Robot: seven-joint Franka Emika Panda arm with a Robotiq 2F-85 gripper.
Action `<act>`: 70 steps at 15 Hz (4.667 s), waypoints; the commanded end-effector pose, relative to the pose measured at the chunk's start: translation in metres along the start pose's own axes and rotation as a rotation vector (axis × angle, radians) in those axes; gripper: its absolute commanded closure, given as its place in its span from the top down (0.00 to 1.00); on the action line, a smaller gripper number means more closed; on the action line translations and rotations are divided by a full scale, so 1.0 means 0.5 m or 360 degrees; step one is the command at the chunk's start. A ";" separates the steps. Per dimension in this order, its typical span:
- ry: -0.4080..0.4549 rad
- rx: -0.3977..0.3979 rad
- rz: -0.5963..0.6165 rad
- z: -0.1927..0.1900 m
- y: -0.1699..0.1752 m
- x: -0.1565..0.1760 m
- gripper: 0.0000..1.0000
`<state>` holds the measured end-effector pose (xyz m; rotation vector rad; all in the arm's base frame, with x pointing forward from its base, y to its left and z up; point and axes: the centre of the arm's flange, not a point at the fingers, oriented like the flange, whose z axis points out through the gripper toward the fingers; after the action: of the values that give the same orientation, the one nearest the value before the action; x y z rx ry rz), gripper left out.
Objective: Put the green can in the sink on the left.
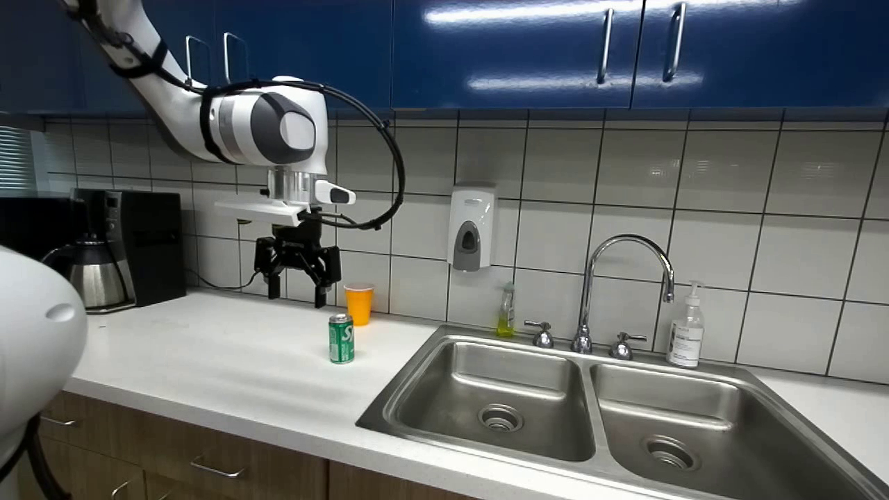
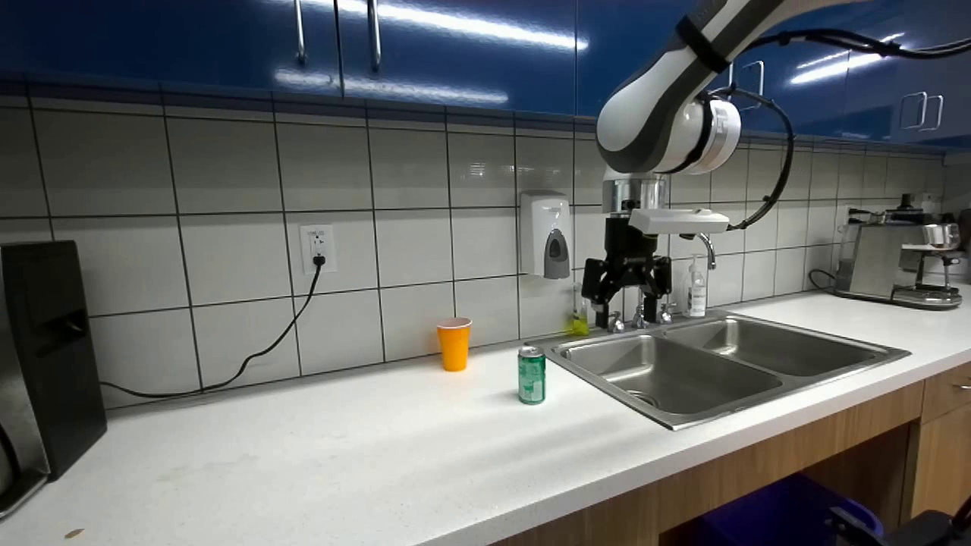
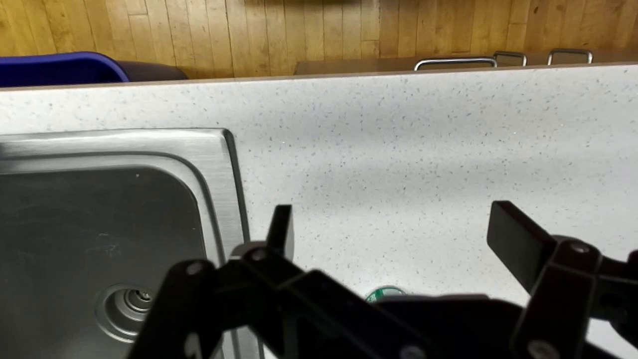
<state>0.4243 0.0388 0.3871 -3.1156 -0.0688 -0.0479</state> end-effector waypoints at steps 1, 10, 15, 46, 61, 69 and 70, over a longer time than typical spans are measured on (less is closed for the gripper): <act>0.0029 0.0003 -0.0019 0.045 -0.034 0.046 1.00; 0.0094 -0.0008 -0.0132 0.120 -0.123 0.150 1.00; 0.0141 -0.0024 -0.0143 0.150 -0.141 0.215 1.00; 0.0215 -0.0208 -0.0004 0.242 -0.096 0.415 1.00; 0.0143 -0.0225 0.0012 0.256 -0.097 0.412 0.39; 0.0153 -0.0213 0.0051 0.200 -0.084 0.409 0.39; 0.0161 -0.0210 0.0060 0.189 -0.080 0.410 0.39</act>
<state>0.6299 0.0941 0.2692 -3.2315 -0.0583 -0.2109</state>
